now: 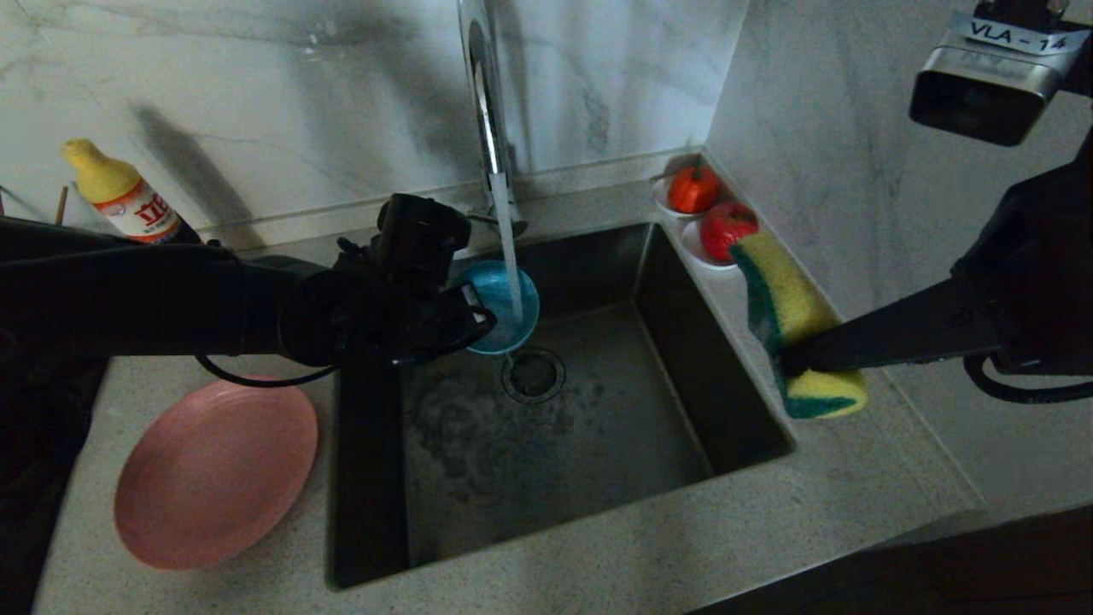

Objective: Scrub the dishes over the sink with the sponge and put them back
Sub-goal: Rinse the bowl

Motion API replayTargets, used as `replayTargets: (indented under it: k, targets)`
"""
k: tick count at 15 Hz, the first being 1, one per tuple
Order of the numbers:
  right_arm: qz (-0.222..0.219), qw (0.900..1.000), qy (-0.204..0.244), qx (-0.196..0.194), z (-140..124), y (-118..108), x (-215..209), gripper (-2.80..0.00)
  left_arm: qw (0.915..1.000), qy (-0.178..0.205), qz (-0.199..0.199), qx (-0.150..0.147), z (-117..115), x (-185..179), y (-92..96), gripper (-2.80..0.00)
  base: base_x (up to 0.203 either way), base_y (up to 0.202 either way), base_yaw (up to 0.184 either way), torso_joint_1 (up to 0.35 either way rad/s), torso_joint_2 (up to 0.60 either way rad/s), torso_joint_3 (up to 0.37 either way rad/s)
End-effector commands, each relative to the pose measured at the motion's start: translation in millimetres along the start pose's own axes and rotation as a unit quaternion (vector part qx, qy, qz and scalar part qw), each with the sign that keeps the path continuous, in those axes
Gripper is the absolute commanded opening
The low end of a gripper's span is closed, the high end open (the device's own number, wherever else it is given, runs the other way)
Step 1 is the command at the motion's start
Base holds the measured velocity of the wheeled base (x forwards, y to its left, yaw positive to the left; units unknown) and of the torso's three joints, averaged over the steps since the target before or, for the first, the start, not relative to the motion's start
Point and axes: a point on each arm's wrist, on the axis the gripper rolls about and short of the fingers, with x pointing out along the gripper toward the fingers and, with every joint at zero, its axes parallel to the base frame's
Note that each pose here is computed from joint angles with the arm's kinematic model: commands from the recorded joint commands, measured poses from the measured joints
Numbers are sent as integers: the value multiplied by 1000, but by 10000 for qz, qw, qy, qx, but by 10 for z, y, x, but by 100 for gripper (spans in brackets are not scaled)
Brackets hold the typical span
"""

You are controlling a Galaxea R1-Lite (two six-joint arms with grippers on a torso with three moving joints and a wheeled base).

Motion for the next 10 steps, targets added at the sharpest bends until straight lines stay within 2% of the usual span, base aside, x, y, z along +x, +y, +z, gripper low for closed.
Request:
replayTargets:
  k: [1,5,7,10]
  targets:
    - [5,10000,72,33,-18,-8,16,-280,10000,9,71,-9,13,-67,71,-280,0,0,0,0,0,0]
    - [17,9999,114,31,-28,-9,38,-280,9995,146,174,222,-42,-216,224,-280,0,0,0,0,0,0]
    - [20,9999,124,31,-28,-8,45,-280,9988,304,76,386,-92,-274,284,-280,0,0,0,0,0,0]
    - [12,9999,145,41,-31,-15,56,-280,9977,476,81,477,-169,-285,343,-280,0,0,0,0,0,0]
